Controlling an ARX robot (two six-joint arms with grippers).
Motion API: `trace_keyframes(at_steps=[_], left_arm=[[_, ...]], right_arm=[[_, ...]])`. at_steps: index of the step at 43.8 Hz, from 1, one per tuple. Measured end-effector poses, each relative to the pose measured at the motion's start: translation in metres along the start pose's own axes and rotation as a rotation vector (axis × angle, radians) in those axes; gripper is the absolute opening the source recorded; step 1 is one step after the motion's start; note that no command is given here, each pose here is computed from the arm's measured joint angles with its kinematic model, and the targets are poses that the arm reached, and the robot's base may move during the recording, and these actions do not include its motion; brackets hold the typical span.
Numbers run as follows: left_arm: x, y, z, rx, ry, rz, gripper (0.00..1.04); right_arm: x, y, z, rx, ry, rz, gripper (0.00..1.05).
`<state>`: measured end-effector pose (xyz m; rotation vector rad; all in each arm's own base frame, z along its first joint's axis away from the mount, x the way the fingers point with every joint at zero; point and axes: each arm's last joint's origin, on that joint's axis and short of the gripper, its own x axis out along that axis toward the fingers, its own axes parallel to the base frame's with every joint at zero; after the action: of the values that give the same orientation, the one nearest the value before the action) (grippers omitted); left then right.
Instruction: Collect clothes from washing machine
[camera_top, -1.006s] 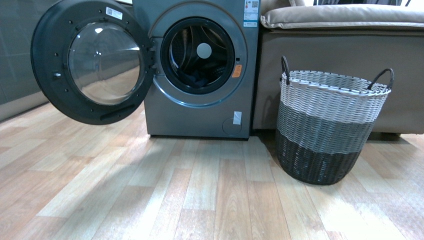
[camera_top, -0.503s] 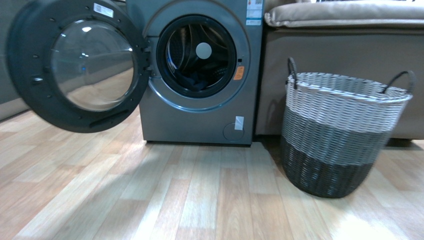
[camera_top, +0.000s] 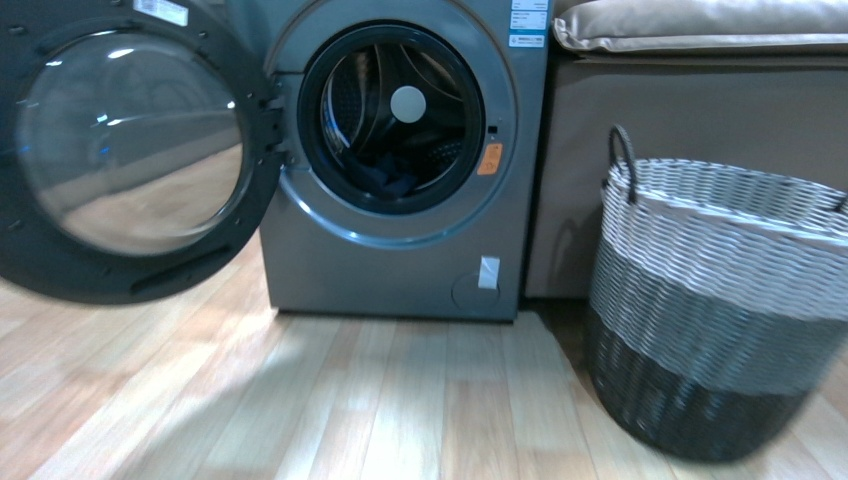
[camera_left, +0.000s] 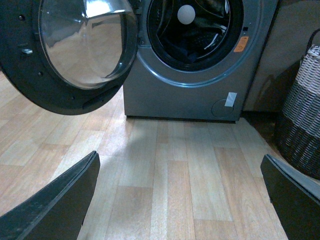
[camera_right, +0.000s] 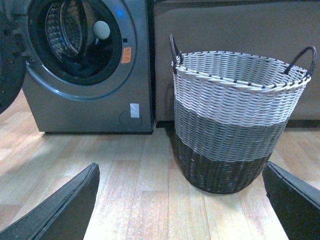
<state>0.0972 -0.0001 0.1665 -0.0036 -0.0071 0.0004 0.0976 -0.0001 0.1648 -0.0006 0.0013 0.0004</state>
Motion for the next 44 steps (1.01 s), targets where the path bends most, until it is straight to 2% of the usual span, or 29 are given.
trace_keyframes(at_steps=[44], left_arm=[[0.0, 0.0001, -0.0001, 0.0, 0.001, 0.002, 0.98]], right_arm=[[0.0, 0.0, 0.0, 0.0, 0.0, -0.001, 0.97]])
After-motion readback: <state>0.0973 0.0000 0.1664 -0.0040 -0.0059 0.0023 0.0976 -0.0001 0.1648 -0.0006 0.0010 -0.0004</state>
